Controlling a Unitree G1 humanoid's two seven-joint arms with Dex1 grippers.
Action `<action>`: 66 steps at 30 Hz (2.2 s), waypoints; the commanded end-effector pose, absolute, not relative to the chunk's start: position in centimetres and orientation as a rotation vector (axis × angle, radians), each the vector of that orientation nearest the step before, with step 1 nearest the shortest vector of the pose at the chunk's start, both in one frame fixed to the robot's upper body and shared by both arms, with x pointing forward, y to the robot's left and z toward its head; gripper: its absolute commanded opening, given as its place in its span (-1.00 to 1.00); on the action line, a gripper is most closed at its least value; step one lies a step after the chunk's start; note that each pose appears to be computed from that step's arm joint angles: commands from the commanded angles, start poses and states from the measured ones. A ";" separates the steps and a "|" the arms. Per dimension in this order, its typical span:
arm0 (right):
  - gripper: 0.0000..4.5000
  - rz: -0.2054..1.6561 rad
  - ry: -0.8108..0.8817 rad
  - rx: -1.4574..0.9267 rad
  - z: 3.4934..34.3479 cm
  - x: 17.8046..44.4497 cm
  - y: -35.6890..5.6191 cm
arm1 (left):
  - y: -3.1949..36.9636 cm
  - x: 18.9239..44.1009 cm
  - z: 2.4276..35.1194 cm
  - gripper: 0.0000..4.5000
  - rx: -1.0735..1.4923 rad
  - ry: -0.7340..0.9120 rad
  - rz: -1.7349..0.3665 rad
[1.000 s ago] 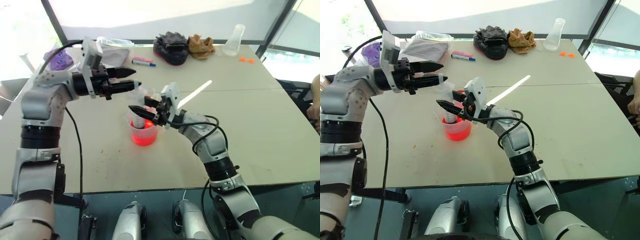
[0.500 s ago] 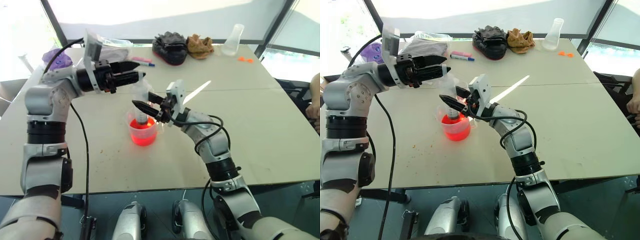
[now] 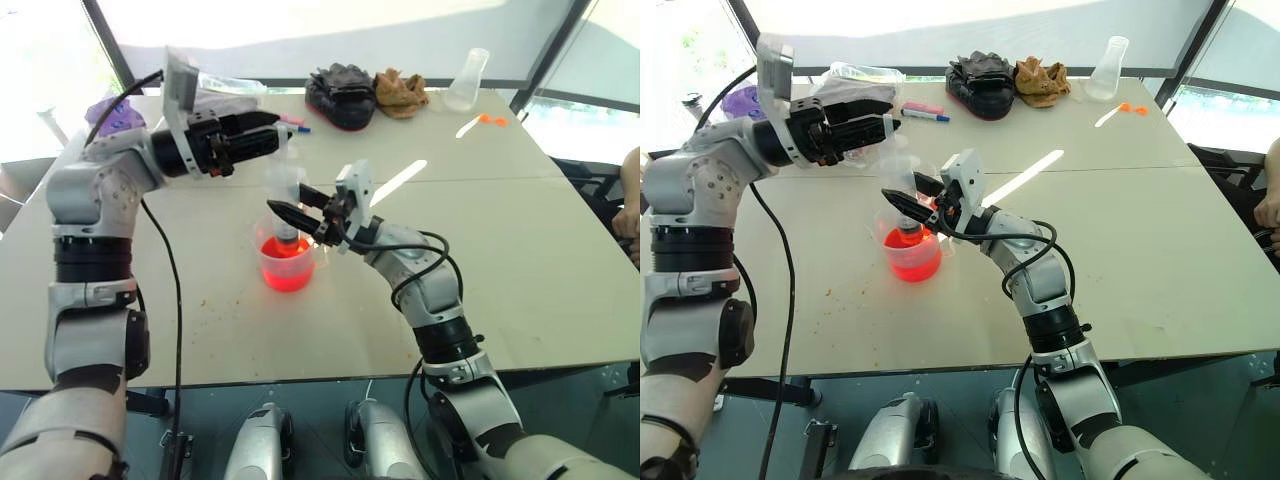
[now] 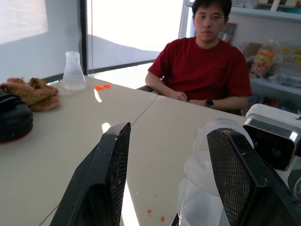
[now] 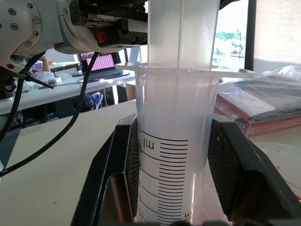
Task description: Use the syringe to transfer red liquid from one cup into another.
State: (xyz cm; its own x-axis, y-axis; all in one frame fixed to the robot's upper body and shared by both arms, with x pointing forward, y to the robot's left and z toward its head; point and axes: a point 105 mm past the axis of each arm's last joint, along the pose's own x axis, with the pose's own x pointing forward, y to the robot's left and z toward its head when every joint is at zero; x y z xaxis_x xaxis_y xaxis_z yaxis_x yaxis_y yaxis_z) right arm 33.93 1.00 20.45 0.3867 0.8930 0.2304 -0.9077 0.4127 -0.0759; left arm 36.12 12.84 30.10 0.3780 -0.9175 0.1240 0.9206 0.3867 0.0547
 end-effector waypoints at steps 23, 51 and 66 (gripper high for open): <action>-0.32 1.108 -0.370 0.118 26.7 33.0 -2.4 | 24.0 31.8 30.8 0.15 0.236 -0.065 -0.902; -0.32 1.049 -0.480 -0.054 30.9 41.7 2.6 | 21.6 38.3 32.5 0.15 0.132 -0.365 -0.757; -0.32 1.030 -0.455 -0.060 30.3 42.3 1.9 | 16.4 40.5 38.0 0.15 0.142 -0.439 -0.984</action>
